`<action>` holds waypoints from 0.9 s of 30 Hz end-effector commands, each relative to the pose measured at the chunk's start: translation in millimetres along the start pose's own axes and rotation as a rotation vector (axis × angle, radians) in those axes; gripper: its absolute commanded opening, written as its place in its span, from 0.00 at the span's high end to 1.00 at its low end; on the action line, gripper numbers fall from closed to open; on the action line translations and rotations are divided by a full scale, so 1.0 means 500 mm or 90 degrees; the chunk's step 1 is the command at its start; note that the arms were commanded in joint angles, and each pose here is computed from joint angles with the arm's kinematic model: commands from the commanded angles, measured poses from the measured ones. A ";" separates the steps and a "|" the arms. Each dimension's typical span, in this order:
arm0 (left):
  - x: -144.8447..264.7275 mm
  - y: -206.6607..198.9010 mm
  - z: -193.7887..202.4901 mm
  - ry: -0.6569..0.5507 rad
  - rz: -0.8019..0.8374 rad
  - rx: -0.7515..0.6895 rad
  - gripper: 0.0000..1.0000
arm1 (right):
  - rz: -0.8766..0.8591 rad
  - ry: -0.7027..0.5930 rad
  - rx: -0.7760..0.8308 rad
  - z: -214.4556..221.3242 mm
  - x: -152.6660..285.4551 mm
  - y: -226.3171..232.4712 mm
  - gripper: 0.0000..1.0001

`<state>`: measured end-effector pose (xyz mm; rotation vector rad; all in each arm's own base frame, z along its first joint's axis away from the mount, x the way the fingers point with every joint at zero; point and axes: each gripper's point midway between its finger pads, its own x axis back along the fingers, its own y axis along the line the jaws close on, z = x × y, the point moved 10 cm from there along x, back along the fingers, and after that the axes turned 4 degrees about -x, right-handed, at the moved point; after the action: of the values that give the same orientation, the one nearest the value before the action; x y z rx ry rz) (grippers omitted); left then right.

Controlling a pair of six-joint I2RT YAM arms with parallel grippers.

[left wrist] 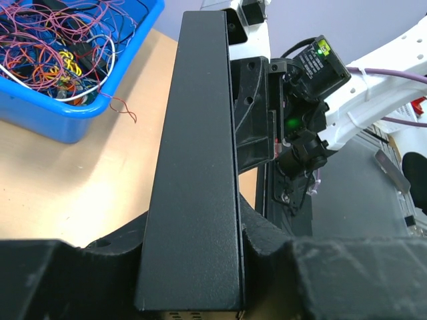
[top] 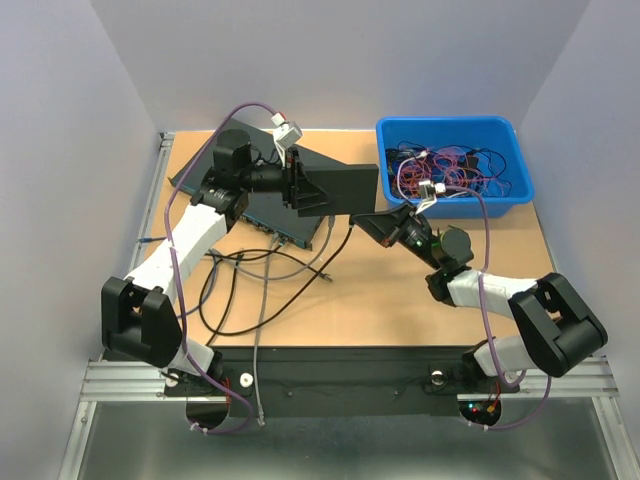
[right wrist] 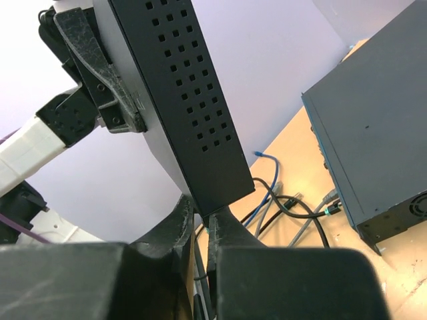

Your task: Pull the plug from the switch port

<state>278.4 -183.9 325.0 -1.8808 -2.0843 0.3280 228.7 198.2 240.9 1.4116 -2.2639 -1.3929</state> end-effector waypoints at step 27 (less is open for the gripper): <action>0.019 -0.013 -0.068 -0.062 0.009 -0.141 1.00 | -0.157 -0.064 0.040 0.025 0.010 0.014 1.00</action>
<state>285.3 -177.8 323.4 -1.8784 -2.1495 0.3040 233.2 209.1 173.4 1.1715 -2.1086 -1.3659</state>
